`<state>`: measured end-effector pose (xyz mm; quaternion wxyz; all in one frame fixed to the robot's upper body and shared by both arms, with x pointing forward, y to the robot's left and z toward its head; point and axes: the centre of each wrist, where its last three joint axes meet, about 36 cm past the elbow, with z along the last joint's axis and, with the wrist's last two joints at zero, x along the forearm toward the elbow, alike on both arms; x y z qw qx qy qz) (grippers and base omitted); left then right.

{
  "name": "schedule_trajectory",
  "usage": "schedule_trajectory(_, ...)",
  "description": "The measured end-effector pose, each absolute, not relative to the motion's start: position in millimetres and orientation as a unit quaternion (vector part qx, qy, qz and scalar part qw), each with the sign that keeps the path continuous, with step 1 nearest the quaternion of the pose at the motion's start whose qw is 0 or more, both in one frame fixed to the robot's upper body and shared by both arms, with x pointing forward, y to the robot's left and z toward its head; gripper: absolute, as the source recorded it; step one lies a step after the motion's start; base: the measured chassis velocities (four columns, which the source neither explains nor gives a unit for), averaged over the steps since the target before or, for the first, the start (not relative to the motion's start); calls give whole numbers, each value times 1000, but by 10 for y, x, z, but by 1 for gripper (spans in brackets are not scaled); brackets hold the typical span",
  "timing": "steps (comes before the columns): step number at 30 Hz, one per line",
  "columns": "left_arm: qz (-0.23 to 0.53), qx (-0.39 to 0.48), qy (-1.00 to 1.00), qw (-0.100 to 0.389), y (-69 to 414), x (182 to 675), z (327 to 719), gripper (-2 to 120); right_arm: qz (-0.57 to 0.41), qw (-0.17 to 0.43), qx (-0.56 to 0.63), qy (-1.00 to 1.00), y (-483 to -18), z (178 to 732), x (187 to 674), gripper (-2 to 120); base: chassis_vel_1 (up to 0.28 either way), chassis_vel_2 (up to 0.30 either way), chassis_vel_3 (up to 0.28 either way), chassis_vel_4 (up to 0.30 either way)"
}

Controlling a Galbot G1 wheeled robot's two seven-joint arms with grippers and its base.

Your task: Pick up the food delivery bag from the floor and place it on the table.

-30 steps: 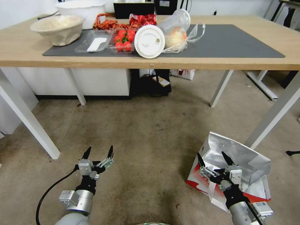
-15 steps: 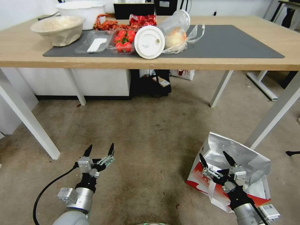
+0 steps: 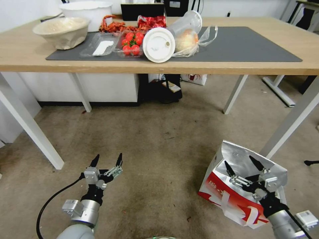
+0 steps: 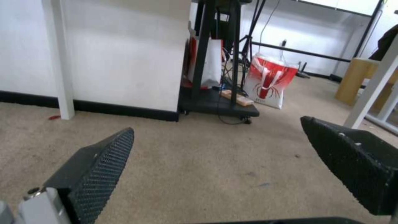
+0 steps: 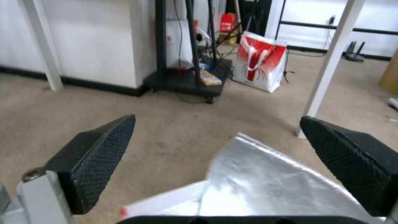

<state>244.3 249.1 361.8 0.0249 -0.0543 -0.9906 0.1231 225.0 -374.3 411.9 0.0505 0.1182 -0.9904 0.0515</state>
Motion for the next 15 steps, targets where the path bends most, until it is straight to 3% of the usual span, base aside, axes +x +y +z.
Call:
schedule_trajectory(7, 123, -55, -991, 24, 2481, 2443, 3628, 100, 94, 75, 134, -984, -4258, 4302, 2489, 100, 0, 0, 0, 0)
schedule_trajectory(9, 123, -55, -991, 23, 2479, 2442, 3633, 100, 112, 102, 173, -973, -4618, 4440, 2676, 100, 0, 0, 0, 0)
schedule_trajectory(15, 121, -55, -991, 22, 2495, 2441, 3635, 100, 141, 143, 240, -950, -5120, 4578, 2932, 100, 0, 0, 0, 0)
